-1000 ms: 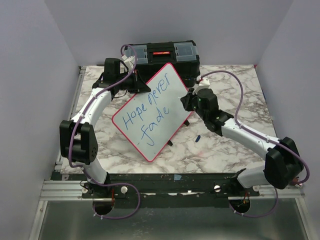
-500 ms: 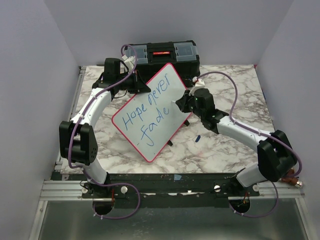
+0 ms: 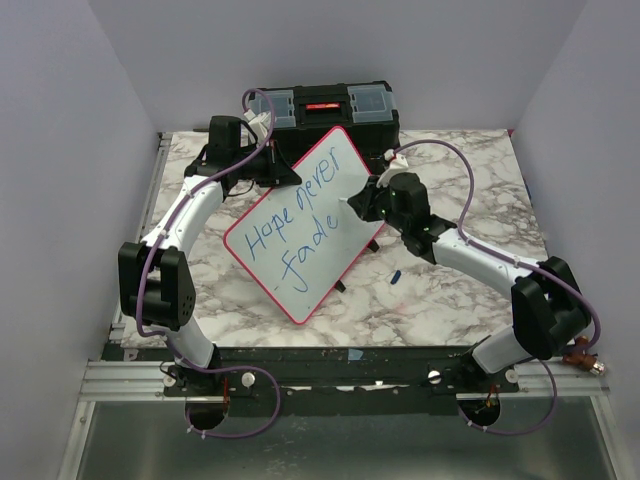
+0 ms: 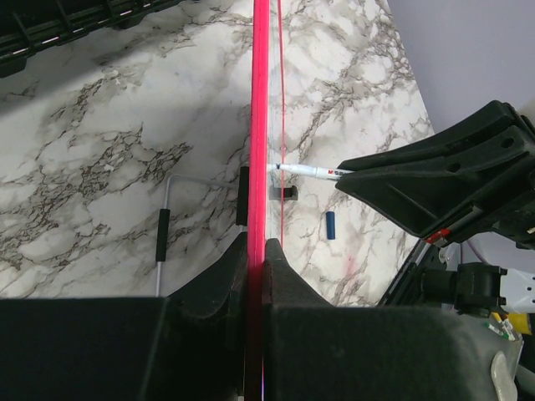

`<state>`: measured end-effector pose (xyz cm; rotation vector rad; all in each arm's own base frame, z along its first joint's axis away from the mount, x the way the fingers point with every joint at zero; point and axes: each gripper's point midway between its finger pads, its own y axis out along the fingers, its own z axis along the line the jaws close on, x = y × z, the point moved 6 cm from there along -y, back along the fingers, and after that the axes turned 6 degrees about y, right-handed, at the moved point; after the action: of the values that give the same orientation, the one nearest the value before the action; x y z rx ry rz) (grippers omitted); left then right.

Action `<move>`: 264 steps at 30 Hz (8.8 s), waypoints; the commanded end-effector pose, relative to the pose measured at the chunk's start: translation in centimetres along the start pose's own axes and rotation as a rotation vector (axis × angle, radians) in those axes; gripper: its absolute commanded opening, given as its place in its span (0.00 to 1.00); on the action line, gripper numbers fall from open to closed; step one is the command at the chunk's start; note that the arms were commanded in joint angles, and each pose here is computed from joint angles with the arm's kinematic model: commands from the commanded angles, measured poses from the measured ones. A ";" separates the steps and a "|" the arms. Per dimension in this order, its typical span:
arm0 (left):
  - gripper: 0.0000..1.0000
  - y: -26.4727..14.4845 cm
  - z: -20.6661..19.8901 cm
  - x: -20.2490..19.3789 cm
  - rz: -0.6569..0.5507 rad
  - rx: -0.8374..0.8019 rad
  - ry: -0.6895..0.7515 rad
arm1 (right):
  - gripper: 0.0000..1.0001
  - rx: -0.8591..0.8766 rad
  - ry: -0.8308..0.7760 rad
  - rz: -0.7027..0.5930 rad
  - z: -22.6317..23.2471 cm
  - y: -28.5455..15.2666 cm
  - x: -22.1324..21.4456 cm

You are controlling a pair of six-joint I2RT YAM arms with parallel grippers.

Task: Write a sentence on the whiteboard
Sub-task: Write a sentence on the whiteboard, then put down the whiteboard on the whiteboard stand, then pick up the pen cap from the center of the board.

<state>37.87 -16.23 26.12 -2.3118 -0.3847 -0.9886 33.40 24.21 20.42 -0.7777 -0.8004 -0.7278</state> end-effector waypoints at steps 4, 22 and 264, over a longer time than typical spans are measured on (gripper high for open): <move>0.00 -0.5 -0.8 1.0 -0.027 0.030 0.107 | 0.01 0.100 -0.009 0.045 1.1 0.2 -0.4; 0.00 -0.4 -0.9 1.0 -0.028 0.027 0.108 | 0.01 0.101 0.000 0.144 0.0 -0.7 -3.3; 0.47 10.6 -17.8 -14.5 0.129 0.079 0.358 | 0.01 -0.268 0.140 -0.665 -0.2 -19.3 13.8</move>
<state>23.41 -33.52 22.15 -2.0191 -0.1409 -1.3003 25.44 11.53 36.32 -0.6924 -0.8430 -1.4321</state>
